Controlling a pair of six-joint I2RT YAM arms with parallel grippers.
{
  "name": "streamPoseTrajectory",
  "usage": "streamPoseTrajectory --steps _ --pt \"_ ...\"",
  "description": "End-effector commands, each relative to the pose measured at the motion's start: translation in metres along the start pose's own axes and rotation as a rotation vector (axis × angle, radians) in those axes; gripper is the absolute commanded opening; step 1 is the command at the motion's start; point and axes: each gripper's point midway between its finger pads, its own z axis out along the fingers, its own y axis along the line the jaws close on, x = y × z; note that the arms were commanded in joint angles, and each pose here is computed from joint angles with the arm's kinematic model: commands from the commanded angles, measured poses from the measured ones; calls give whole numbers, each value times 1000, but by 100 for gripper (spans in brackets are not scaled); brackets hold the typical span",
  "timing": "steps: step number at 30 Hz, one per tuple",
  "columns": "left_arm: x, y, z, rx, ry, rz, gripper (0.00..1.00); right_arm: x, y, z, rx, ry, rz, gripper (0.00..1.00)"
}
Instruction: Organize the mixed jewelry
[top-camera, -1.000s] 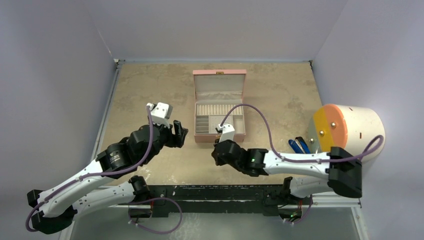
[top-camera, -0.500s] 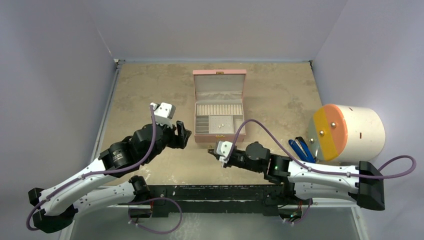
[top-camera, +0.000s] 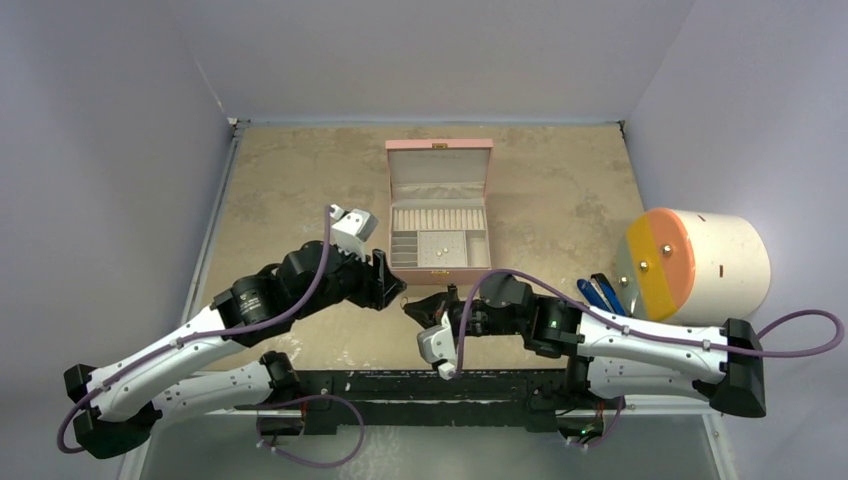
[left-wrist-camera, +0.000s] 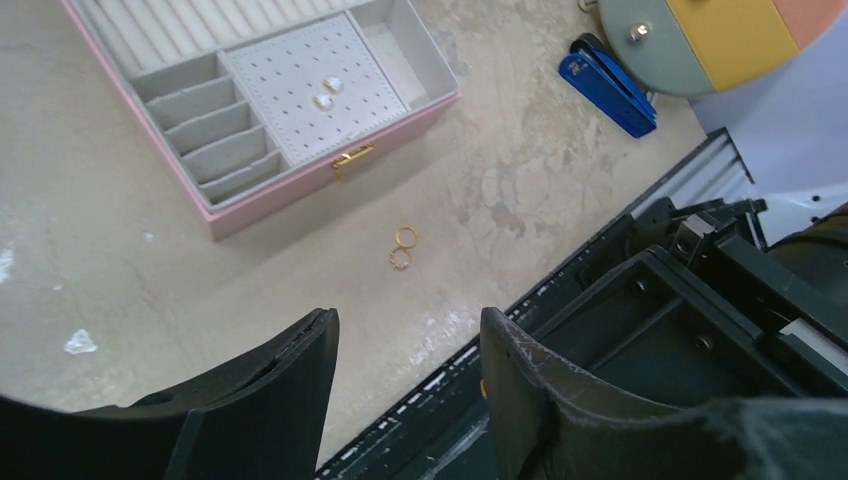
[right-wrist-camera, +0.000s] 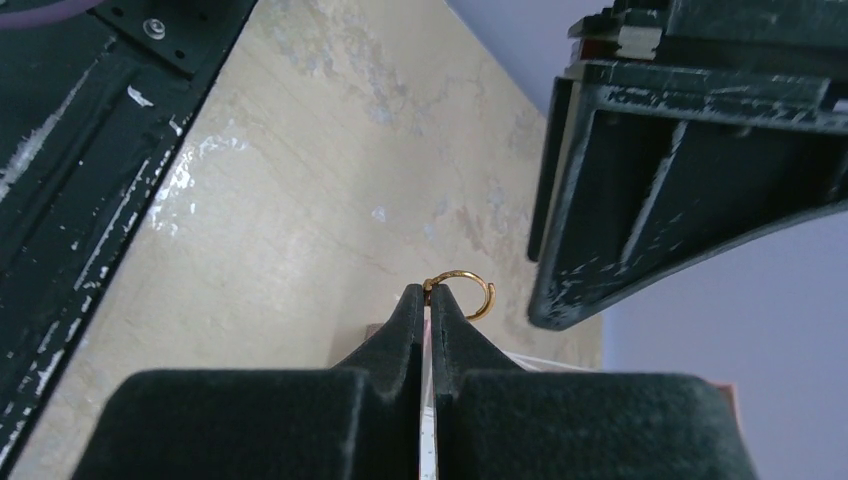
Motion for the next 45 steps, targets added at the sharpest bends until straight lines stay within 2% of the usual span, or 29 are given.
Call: streamPoseTrajectory --steps 1,10,26,34,38,45 --pt "-3 -31 -3 127 29 -87 51 -15 -11 -3 -32 -22 -130 0" --pt "-3 -41 -5 177 35 -134 37 -13 -18 -8 -41 26 -161 0" --pt "3 -43 2 170 76 -130 28 -14 -31 -8 28 28 -198 0" --pt "4 -43 5 166 81 -128 15 -13 -33 -10 39 33 -197 0" --pt "7 -48 5 193 99 -128 1 -13 -34 -10 47 35 -195 0" --pt "8 -46 6 182 103 -134 0 -13 -33 -10 49 31 -183 2"
